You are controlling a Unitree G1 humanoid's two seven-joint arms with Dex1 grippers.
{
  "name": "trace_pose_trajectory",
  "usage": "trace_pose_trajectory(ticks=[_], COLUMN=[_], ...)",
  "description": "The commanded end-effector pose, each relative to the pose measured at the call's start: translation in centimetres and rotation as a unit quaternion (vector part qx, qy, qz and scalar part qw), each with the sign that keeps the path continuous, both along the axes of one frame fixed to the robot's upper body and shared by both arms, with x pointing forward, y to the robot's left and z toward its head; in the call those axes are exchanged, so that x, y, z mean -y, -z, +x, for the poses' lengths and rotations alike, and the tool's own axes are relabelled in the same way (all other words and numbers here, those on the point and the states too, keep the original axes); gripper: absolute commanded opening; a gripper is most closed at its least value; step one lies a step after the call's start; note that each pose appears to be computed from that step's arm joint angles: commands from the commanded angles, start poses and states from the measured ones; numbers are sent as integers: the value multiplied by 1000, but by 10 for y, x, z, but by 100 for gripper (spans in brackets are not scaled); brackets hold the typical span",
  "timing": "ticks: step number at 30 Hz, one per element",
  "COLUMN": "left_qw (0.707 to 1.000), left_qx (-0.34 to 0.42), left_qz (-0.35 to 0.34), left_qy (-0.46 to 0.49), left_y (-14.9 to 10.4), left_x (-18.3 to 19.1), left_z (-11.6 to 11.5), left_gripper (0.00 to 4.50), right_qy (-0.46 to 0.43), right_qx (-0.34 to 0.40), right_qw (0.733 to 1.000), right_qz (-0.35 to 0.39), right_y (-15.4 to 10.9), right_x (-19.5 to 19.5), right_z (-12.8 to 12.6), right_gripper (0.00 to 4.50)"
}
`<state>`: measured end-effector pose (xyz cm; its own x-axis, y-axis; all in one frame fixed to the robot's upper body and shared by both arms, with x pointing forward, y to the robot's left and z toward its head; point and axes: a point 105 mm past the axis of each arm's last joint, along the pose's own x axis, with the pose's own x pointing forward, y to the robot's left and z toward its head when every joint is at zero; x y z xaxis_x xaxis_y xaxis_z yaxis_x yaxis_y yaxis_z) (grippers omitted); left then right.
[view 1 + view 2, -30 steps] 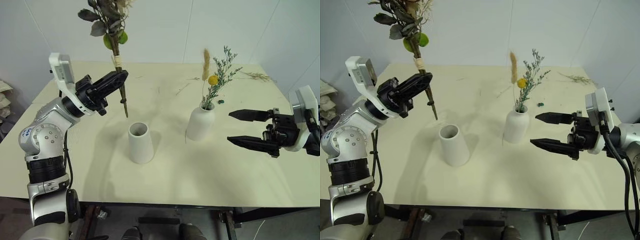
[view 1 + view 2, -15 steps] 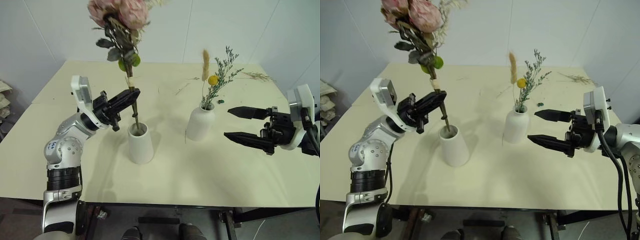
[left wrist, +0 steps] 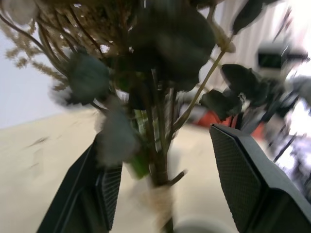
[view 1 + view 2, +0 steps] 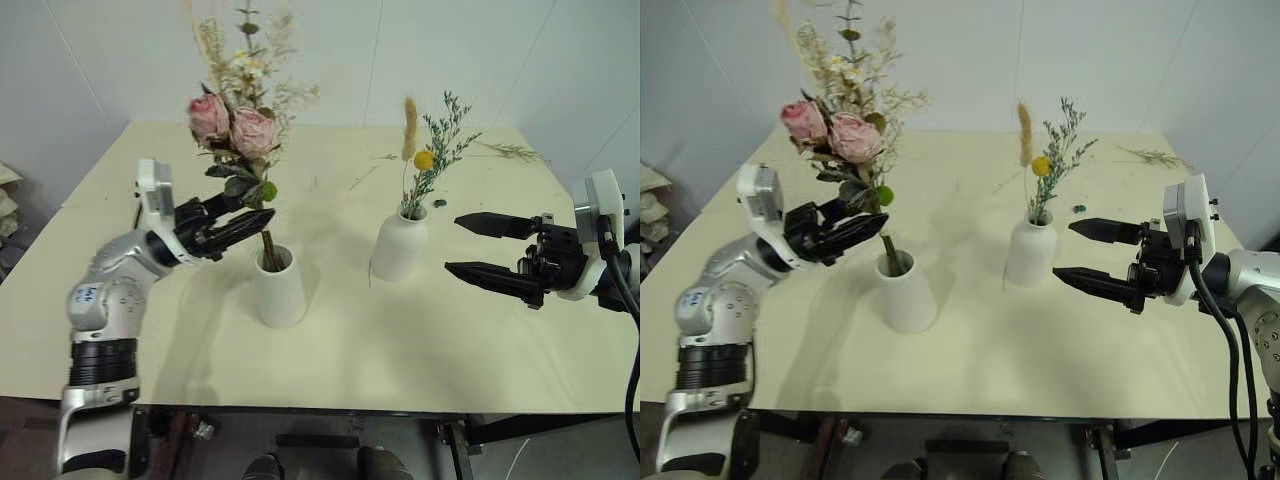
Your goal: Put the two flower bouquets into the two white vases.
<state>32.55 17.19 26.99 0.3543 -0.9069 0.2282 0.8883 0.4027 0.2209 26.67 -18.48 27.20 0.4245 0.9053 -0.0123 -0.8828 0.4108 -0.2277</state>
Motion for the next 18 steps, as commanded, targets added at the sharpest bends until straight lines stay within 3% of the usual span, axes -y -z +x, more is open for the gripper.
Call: trace_pose_trajectory(ticks=[1, 7, 18], left_qw=[998, 985, 985], left_qx=[16, 22, 29], left_qz=[59, 172, 172], left_qy=[-11, -2, 19], left_y=[1, 11, 2], left_x=[-11, -36, -56], left_z=[1, 3, -14], left_gripper=[275, 275, 275], right_qy=[-4, -1, 16], right_qx=[27, 22, 34], right_qw=[1000, 1000, 997], right_qz=[5, -11, -70], right_y=[-10, -8, -15], right_x=[2, 7, 34], right_z=[-5, -1, -11], right_gripper=[428, 428, 428])
